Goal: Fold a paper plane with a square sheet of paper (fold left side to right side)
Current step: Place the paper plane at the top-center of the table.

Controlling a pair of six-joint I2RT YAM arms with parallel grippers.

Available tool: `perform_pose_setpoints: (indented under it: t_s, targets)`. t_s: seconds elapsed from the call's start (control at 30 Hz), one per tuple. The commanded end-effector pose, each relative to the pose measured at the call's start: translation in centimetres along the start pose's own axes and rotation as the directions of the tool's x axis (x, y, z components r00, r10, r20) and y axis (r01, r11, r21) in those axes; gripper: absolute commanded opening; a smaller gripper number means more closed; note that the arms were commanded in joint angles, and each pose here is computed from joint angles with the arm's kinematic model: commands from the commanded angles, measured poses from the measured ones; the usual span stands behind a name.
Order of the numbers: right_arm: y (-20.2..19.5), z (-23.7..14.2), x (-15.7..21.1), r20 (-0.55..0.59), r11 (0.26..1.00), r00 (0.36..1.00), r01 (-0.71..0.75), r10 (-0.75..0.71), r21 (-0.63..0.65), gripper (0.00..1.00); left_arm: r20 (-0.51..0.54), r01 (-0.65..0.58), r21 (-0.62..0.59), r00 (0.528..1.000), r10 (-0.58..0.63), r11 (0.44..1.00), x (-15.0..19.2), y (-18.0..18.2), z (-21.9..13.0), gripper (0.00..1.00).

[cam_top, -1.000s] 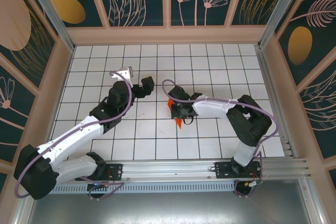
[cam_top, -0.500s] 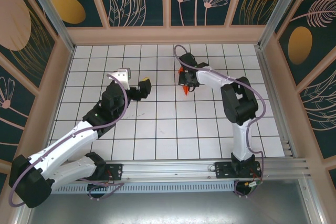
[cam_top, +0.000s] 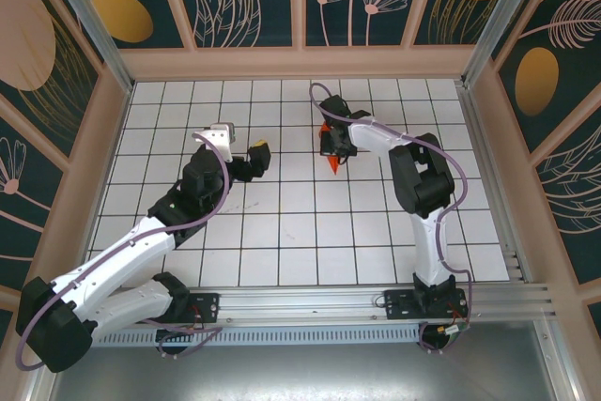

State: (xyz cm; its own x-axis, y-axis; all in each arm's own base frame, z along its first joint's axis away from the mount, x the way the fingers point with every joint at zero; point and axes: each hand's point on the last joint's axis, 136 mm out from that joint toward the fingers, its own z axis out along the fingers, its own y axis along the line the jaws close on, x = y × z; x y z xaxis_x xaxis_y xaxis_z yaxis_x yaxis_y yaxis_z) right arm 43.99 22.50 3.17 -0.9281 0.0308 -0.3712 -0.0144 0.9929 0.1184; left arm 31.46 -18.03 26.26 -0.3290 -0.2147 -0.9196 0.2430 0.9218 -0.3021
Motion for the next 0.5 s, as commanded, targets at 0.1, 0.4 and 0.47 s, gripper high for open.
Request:
perform_pose_setpoints:
  t_s: [0.1, 0.4, 0.47]
  targets:
    - [1.42, 0.84, 1.11, -0.045, 0.999, 0.999, 0.029, -0.030, -0.037, 0.08, -0.018, -0.016, 0.003, 1.000, 0.016, 1.000, 0.62, 0.09, 0.08, 0.99]
    - [0.99, 1.60, 1.56, -0.062, 1.000, 0.998, 0.025, -0.026, -0.012, 0.15, -0.022, -0.016, 0.003, 1.000, 0.016, 1.000, 0.64, 0.03, 0.19, 0.99]
    - [1.00, 1.36, 1.43, -0.058, 1.000, 0.998, 0.023, -0.024, -0.011, 0.17, -0.021, -0.015, 0.000, 1.000, 0.015, 1.000, 0.56, 0.06, 0.18, 0.99]
